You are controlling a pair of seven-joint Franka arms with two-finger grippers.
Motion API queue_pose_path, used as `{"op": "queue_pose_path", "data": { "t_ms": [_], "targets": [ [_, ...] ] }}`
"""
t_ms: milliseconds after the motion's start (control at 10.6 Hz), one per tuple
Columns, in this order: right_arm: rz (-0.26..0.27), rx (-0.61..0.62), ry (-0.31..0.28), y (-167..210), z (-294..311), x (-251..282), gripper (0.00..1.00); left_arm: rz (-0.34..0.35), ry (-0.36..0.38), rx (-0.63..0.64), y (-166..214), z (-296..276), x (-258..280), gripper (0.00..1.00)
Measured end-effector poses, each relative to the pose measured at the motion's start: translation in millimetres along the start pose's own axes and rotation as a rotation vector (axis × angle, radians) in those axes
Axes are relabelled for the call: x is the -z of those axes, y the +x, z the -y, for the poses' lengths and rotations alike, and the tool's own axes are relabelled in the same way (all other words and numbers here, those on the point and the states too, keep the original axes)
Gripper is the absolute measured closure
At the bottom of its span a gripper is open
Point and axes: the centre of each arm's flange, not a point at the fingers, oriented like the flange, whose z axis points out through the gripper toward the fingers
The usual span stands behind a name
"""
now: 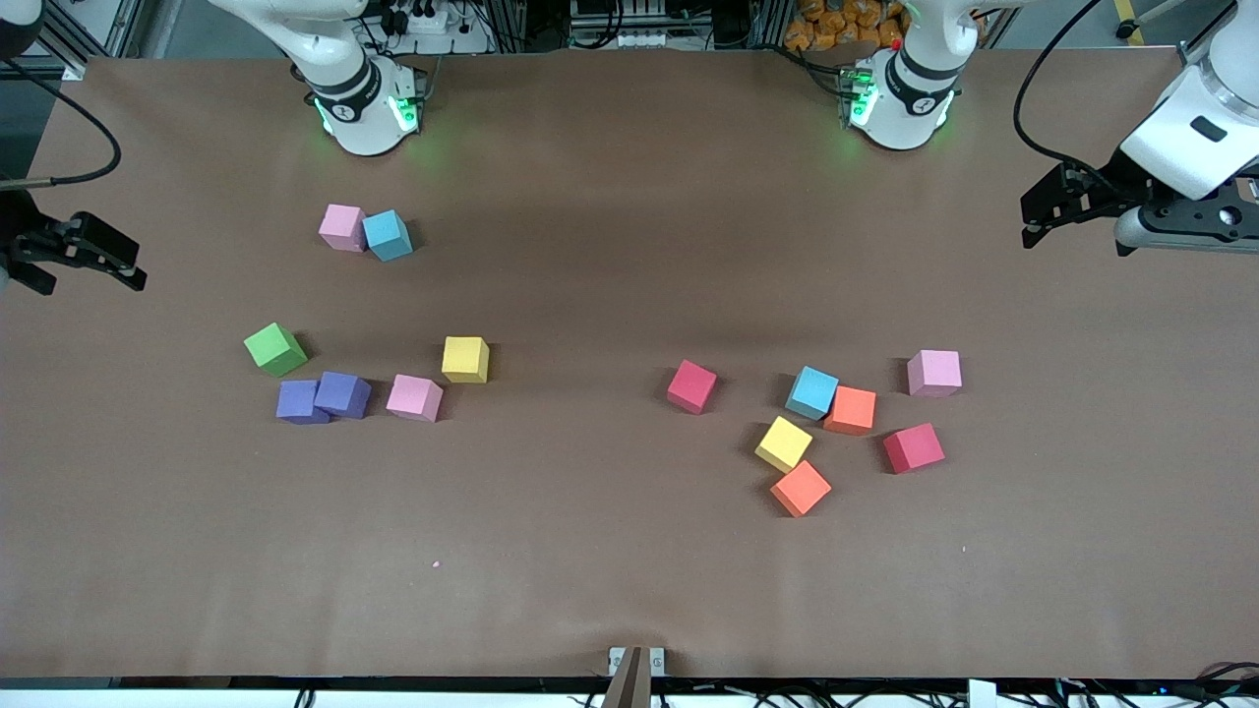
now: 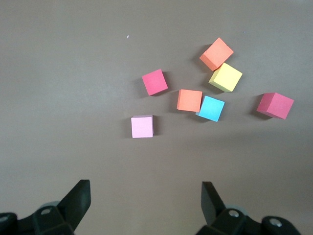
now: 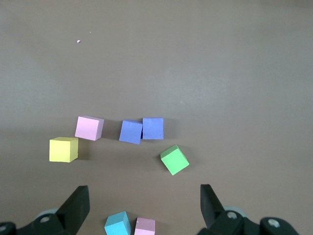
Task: Form number 2 with 11 blocks
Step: 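Reach the left gripper to the red cube while the right gripper reaches the yellow cube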
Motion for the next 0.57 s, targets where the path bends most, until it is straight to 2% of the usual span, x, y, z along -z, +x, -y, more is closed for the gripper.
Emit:
{"op": "queue_pose_path", "data": {
  "t_ms": [378,567],
  "targets": [
    [0.011,-0.022,0.001,1.8,-12.9,-6.8,0.00,0.007,-0.001,0.018,2.2,10.0,-3.8,0.00],
    [0.009,-0.016,0.002,3.8,-9.9,-8.6,0.00,0.031,-0.004,0.016,8.6,10.9,-17.4,0.00]
  ]
}}
